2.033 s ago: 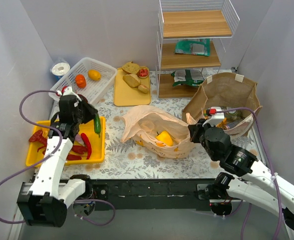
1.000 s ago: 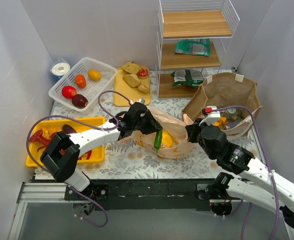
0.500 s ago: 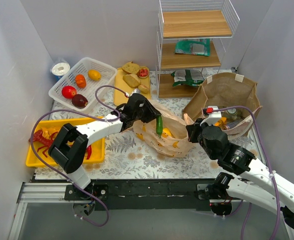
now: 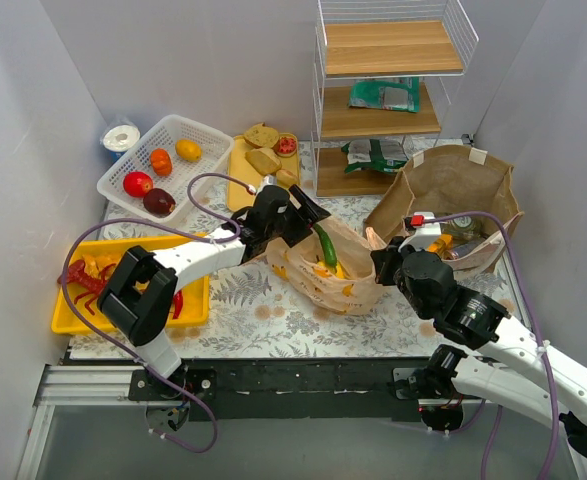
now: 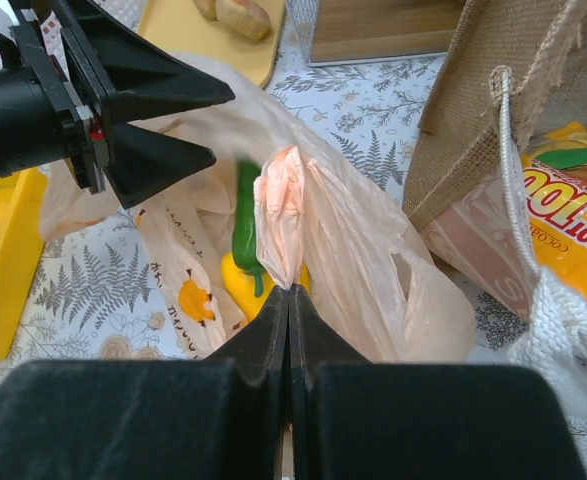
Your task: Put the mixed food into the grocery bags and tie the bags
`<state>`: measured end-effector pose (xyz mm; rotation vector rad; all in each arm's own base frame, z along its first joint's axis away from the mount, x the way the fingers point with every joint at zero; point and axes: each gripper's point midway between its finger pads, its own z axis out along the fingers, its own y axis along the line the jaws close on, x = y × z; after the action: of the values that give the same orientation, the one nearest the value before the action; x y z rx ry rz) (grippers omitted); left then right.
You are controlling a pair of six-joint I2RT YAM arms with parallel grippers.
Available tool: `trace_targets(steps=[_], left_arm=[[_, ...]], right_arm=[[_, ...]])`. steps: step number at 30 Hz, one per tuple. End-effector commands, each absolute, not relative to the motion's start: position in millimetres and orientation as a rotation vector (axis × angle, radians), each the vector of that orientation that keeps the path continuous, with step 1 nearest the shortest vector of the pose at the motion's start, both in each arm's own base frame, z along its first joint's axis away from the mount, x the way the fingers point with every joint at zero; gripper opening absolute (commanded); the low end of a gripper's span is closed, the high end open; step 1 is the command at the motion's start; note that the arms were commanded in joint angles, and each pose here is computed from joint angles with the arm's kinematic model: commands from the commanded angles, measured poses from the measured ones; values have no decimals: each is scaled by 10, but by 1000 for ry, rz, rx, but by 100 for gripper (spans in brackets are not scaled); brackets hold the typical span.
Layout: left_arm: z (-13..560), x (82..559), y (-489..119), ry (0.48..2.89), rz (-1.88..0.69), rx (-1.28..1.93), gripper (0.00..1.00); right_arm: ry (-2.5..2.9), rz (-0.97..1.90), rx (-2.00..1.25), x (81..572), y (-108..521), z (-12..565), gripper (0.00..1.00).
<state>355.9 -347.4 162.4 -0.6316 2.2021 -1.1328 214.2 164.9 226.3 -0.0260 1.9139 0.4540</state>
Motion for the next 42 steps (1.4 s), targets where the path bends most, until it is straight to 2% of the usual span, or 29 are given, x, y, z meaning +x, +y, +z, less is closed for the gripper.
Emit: trace_targets(steps=[1,3,8,11,14,18,21,22,24,25,27,31,34,42], left_arm=[[1652,3504,-3497,2262,-1106,-512,86],[1701,3407,-3472,2281,-1079,-355,89],[2264,2979,-3257,2222,-1052,99,95],[2410,2864,-2917,2214,-909,266,98],[2698,3083,-2289,2170,-739,168,98],[2834,3761,-1105,2111,-456,-205,98],[2818,4164,-478,2065,-294,-400,98],[2607,4361,-349,2097,-250,-438,98],[2610,4606,-22,2072,-156,-513,98],[2348,4782,22,2119,-116,-516,98],[2350,4998,384,2093,-25,-572,98],[1914,5334,692,2161,104,-591,98],[1653,5415,906,2210,199,-610,98],[1141,5265,1134,2299,329,-635,98]], right_arm=[[1864,494,19,2163,1649,2464,1],[1863,483,25,2161,1617,2466,1],[1852,480,38,2149,1567,2501,1],[1844,480,41,2145,1549,2516,1],[1841,475,36,2152,1550,2517,1],[1836,465,27,2173,1561,2541,1],[1839,450,12,2184,1568,2531,1],[1837,439,9,2194,1560,2535,1],[1837,434,6,2198,1559,2534,1],[1834,429,1,2202,1557,2540,1],[1829,430,-1,2208,1563,2552,1],[1818,426,-6,2230,1578,2574,1],[1818,418,-16,2251,1600,2582,1],[1831,406,-38,2293,1673,2561,1]])
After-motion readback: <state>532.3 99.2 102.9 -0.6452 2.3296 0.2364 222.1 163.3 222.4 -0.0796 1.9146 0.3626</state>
